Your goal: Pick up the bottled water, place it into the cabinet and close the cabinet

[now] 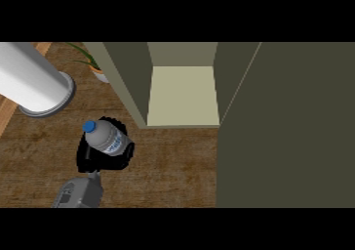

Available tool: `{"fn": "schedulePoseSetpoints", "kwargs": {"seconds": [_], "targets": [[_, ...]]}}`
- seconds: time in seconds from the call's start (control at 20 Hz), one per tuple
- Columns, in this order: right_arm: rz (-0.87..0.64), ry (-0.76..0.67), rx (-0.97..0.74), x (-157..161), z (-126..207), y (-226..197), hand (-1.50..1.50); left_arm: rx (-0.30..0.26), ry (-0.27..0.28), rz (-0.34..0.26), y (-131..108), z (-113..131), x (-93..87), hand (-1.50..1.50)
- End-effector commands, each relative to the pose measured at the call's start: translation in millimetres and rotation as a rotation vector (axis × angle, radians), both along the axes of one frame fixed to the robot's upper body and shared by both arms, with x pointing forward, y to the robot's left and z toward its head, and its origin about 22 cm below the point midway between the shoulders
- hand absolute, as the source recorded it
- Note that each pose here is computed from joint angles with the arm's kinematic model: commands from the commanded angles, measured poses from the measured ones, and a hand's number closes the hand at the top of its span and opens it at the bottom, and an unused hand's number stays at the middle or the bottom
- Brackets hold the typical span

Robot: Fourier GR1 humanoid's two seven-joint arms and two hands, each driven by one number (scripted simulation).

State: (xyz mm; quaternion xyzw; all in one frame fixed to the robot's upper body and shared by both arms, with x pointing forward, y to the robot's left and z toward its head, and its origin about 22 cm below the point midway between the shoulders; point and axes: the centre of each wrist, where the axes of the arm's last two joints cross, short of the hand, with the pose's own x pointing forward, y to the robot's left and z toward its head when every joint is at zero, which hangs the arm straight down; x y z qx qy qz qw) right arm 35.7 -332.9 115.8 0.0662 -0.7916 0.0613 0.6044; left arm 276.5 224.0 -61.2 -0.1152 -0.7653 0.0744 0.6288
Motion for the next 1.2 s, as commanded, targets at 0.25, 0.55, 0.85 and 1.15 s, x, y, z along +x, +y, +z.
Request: {"fn": "schedulePoseSetpoints", "kwargs": {"seconds": [0.25,0.55,0.85,1.15], "targets": [[0.048,-0.056,0.046,-6.5,34.0,19.8,-1.50,0.050,-0.015,0.017,-71.8,51.7,19.7,1.50],[0.074,-0.093,0.058,-3.3,27.8,19.0,-1.50,0.114,-0.014,0.068,-110.9,70.5,35.9,1.50],[0.059,-0.073,0.072,-10.0,41.3,20.4,-1.50,0.223,0.015,0.126,-125.0,80.0,61.5,1.50],[0.056,-0.084,0.096,9.1,28.7,8.6,-1.50,0.282,0.056,0.150,-137.0,81.9,83.2,1.50]]}}
